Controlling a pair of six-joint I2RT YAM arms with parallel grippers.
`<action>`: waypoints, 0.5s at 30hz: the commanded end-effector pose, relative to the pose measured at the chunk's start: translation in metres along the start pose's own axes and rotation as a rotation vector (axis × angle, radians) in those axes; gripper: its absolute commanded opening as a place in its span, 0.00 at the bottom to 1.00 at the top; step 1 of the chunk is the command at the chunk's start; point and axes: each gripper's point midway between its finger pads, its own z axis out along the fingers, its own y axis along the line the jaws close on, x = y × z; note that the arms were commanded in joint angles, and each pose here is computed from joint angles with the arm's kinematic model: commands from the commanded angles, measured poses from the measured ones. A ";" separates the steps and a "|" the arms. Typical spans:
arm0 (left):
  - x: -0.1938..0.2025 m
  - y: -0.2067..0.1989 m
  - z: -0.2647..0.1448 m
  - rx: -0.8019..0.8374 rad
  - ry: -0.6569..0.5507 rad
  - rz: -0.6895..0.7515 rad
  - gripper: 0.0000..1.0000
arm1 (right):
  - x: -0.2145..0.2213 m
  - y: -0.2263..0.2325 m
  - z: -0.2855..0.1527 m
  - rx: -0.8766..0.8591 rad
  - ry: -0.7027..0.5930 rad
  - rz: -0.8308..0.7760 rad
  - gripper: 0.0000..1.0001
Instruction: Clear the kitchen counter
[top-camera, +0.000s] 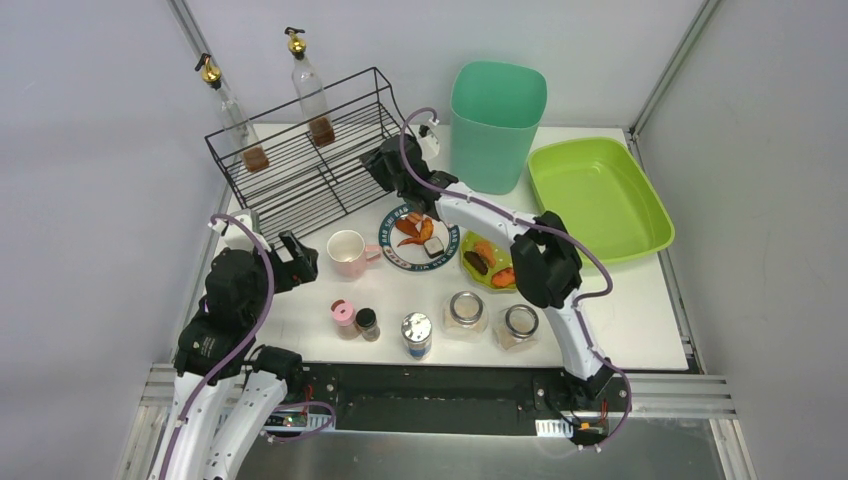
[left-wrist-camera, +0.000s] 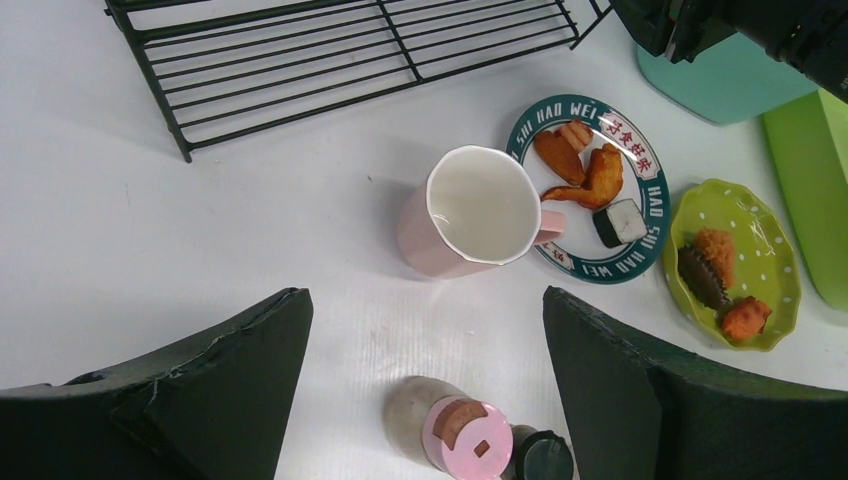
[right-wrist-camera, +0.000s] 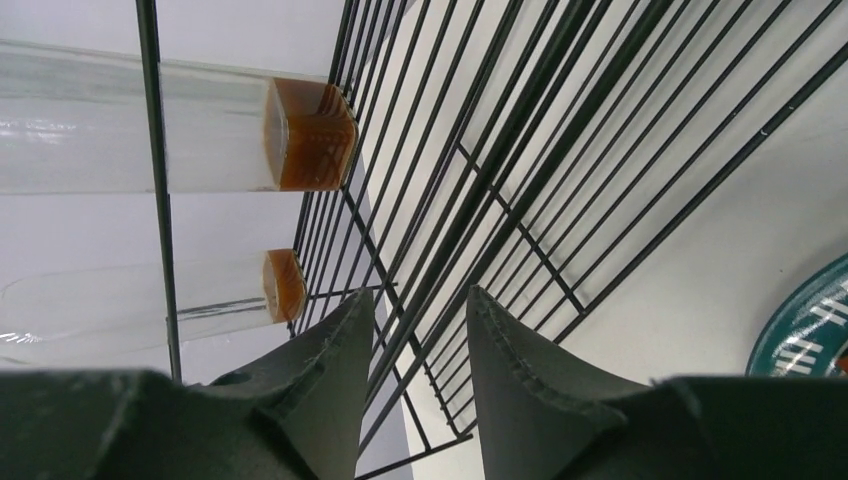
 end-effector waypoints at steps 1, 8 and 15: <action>-0.009 0.002 -0.004 -0.021 -0.027 -0.025 0.89 | -0.025 0.031 0.006 -0.081 -0.081 0.066 0.42; -0.010 0.002 -0.005 -0.022 -0.033 -0.027 0.89 | -0.030 0.025 0.022 -0.077 -0.096 0.093 0.41; -0.010 0.003 -0.005 -0.026 -0.034 -0.027 0.89 | -0.023 0.019 0.043 -0.078 -0.087 0.135 0.37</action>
